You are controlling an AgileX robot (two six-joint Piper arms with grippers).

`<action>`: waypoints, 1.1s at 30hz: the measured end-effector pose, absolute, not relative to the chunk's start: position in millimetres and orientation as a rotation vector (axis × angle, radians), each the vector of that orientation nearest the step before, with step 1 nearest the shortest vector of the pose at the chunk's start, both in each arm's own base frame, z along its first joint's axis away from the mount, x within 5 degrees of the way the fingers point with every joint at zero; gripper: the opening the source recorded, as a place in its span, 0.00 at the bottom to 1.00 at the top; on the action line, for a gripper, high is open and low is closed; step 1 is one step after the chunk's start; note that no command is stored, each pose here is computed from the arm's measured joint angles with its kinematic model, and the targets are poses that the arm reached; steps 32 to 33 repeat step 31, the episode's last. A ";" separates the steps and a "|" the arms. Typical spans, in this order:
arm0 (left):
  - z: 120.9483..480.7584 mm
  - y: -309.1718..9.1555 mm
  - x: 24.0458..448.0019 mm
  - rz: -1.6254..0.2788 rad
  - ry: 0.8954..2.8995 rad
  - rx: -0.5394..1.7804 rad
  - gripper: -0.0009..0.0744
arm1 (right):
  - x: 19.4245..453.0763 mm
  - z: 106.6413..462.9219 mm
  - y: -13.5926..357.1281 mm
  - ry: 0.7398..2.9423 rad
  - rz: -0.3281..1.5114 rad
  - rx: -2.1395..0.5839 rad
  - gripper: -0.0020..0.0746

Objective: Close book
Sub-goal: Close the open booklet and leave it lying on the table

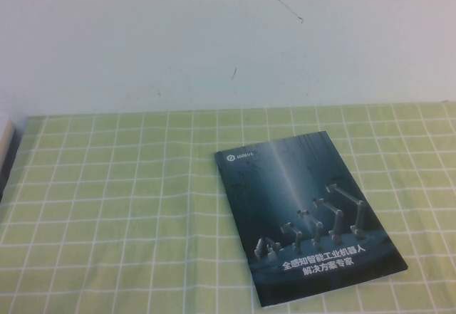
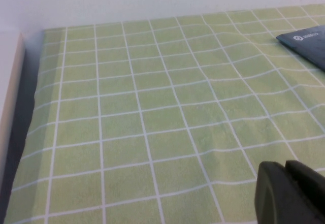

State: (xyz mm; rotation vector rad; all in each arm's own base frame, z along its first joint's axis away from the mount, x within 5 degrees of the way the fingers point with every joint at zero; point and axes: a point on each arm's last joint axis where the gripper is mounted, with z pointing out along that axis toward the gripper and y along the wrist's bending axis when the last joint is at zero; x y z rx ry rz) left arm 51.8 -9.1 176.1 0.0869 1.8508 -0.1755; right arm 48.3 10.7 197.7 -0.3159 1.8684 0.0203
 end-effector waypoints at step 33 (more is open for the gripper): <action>176.0 -9.3 51.7 -0.180 1.851 0.089 0.01 | 51.9 169.8 -0.8 1.893 -0.067 -0.070 0.02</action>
